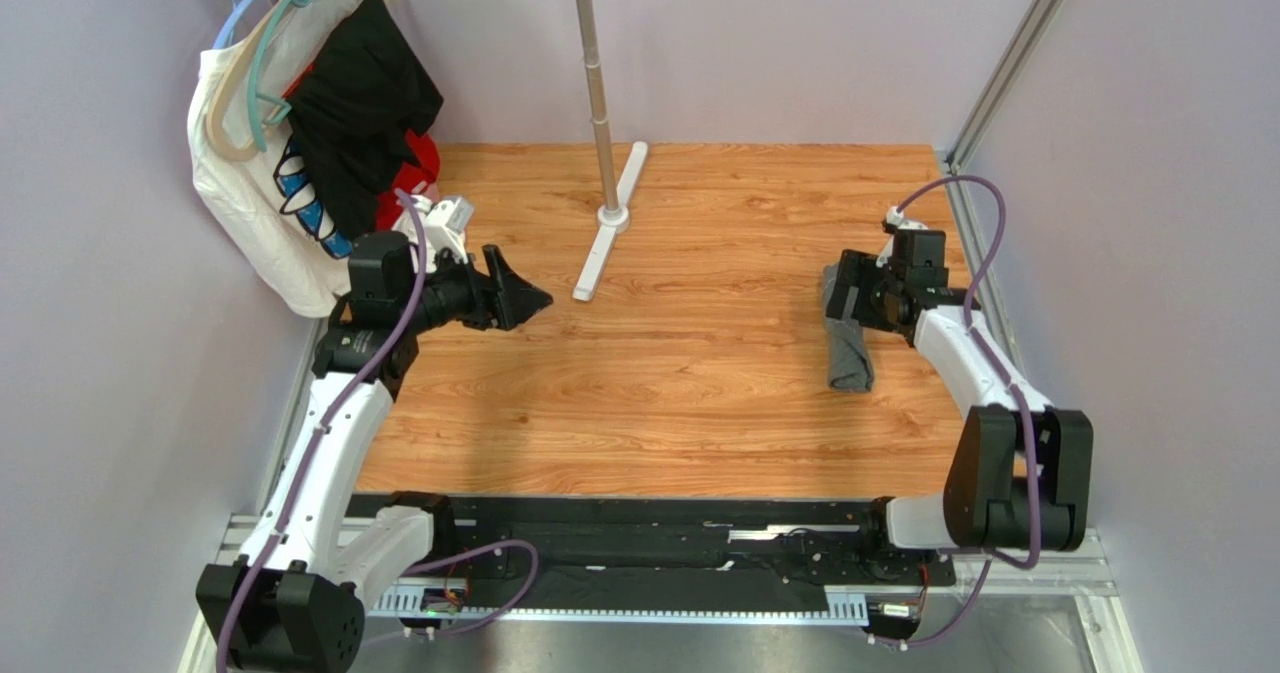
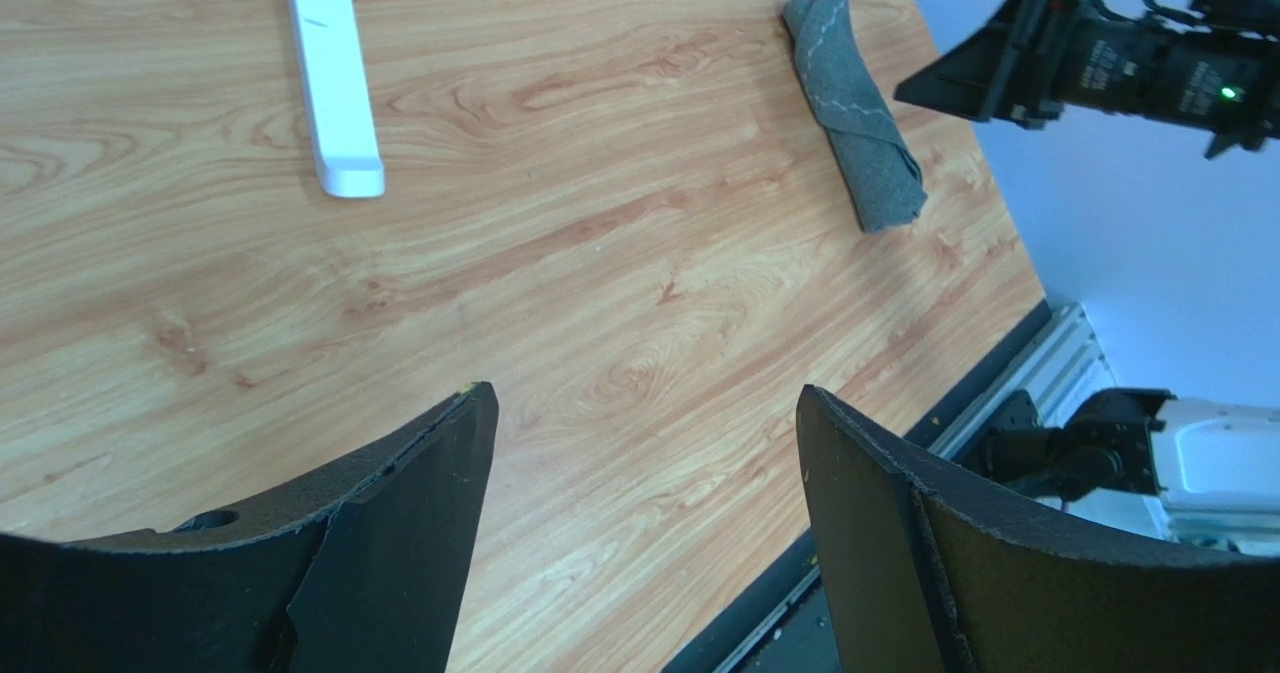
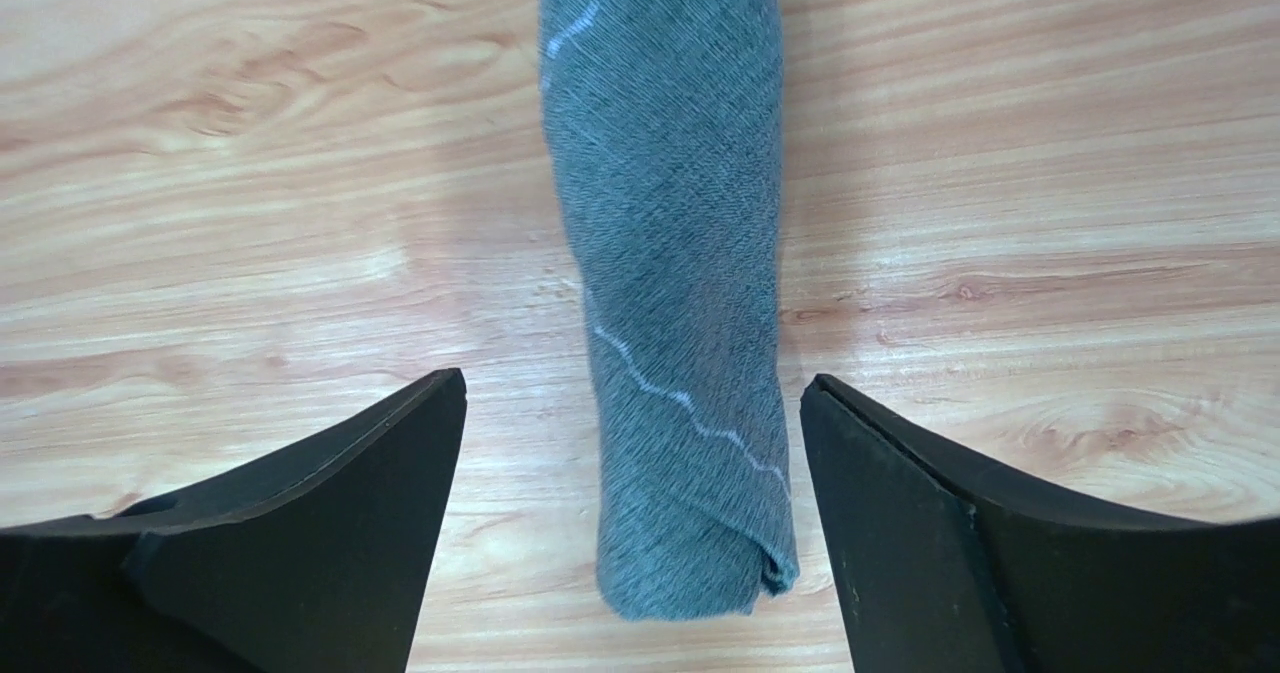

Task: Fold the napkin, place the utensils inside, and roll it up
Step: Roll the napkin with the utensil

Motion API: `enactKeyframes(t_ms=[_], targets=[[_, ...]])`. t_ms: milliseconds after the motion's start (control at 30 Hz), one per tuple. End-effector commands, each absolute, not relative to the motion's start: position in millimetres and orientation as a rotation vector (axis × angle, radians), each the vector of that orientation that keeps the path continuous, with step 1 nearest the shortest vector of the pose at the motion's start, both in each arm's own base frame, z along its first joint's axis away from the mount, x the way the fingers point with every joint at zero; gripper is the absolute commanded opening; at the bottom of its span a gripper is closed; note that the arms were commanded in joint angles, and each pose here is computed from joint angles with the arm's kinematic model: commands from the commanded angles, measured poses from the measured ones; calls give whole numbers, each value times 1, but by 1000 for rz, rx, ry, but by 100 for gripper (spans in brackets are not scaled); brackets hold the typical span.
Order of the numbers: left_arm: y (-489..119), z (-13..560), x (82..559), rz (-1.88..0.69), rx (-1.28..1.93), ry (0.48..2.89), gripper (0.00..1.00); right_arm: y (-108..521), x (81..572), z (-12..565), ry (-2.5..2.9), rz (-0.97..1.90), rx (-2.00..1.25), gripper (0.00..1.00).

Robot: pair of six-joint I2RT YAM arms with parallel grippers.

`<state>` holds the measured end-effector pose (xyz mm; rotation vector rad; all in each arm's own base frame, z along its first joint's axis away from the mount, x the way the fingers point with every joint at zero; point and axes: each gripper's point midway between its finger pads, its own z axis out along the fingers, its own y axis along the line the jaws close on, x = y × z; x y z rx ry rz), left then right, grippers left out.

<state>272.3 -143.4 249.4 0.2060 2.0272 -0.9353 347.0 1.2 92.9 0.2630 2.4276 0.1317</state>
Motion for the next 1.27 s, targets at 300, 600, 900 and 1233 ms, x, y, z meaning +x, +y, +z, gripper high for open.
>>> enactKeyframes(t_ms=[300,600,900,1233], targets=[[-96,279,249,-807,33,1898,82,31,303,225,2073,176,205,87],[-79,284,203,-597,64,1824,83,35,260,244,1941,225,195,87],[-62,289,187,-469,9,1697,89,38,251,253,1874,263,193,87],[-62,298,178,-465,6,1639,91,38,248,259,1854,272,183,87]])
